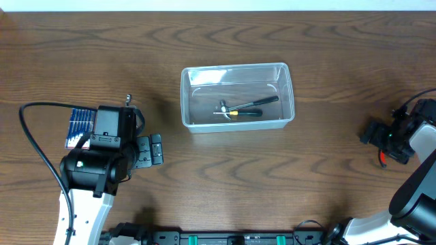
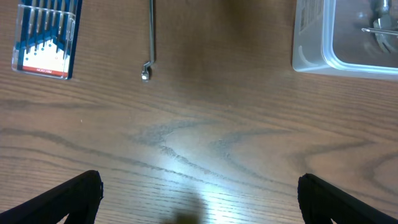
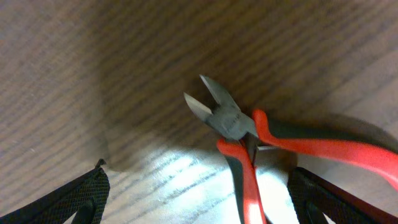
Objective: Pack container
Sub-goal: 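Lower the right gripper and close it on the pliers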
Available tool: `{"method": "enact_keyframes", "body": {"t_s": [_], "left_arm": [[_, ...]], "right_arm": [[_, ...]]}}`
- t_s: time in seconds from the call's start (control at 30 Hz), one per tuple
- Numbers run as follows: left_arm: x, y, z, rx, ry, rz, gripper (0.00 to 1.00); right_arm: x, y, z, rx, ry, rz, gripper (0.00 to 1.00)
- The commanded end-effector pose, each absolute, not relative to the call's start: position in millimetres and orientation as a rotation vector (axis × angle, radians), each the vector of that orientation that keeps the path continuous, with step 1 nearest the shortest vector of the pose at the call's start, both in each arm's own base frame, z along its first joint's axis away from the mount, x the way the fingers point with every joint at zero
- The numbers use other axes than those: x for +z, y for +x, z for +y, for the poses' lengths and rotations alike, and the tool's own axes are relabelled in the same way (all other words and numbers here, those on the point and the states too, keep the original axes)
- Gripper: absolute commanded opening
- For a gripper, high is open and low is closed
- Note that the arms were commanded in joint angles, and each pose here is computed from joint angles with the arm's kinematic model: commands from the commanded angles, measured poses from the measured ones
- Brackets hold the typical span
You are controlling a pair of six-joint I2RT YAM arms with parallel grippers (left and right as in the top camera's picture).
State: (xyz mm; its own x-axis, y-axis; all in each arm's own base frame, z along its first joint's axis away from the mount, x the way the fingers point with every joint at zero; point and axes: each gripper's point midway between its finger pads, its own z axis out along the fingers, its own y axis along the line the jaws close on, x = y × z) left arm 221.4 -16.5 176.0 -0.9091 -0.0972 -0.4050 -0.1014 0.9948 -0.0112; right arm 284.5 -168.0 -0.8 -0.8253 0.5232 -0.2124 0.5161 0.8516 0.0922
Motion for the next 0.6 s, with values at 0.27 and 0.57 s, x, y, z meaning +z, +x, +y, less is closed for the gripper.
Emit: {"method": "enact_keyframes", "body": {"t_s": [0.27, 0.57], "left_arm": [[183.5, 224.8, -17.8, 0.004, -0.157, 2.696, 0.98], [183.4, 224.6, -17.8, 0.004, -0.157, 2.697, 0.98]], "right_arm": [[-9.8, 285.0, -158.2, 0.098, 0.758, 2.827, 0.66], [-10.4, 282.2, -156.4, 0.105, 0.763, 2.839, 0.43]]}}
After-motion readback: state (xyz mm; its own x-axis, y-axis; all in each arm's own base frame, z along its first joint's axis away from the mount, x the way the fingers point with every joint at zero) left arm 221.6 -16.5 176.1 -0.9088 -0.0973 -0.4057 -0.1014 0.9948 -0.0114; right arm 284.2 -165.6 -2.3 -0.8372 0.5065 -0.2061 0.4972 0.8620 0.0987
